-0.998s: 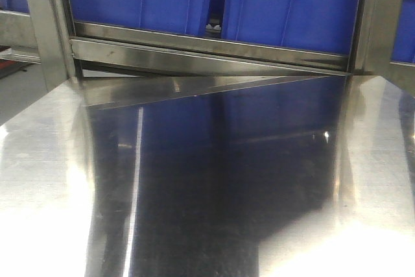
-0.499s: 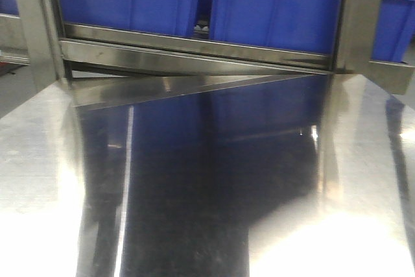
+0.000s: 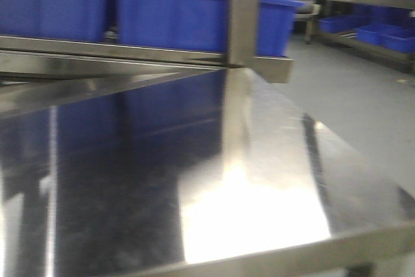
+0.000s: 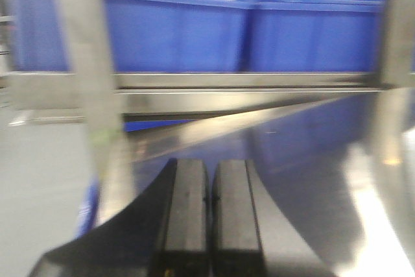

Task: Place yellow foam block on left shelf second layer
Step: 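Drive the base away from the table carrying the block in the right gripper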

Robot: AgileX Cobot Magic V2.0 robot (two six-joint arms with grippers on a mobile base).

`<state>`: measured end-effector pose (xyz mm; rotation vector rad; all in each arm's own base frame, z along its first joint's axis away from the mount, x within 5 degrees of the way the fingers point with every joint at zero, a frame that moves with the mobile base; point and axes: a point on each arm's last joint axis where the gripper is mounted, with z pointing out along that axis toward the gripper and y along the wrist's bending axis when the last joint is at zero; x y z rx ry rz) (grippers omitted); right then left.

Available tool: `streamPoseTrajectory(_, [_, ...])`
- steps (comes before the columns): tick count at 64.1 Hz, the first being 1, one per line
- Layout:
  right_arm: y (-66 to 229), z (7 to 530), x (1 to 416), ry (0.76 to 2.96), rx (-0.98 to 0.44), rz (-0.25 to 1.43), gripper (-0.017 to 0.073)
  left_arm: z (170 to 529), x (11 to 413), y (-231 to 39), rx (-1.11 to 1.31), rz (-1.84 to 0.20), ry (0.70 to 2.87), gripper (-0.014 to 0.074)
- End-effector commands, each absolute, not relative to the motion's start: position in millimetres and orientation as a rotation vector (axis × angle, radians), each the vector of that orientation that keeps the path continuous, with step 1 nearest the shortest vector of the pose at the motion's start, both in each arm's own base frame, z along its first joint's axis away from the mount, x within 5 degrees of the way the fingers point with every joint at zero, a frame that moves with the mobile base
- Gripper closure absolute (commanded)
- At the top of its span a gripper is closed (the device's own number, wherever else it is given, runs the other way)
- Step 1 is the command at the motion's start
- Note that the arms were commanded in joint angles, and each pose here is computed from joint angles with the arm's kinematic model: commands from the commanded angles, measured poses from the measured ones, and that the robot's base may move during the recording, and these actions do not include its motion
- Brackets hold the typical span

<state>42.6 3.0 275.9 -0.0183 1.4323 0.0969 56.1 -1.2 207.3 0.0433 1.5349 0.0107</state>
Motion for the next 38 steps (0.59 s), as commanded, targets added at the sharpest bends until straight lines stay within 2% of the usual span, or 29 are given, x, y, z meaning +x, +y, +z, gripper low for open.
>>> streamPoseTrajectory(1, [2.6,292.0,39.9,1.330,-0.022,0.082,0.0108,207.0,55.2,-1.5,0.039,-0.001,1.459,0.0470])
streamPoseTrajectory(38, [2.6,292.0,39.9,1.330,-0.022,0.082,0.0108,207.0,55.2,-1.5,0.039,-0.001,1.459,0.0470])
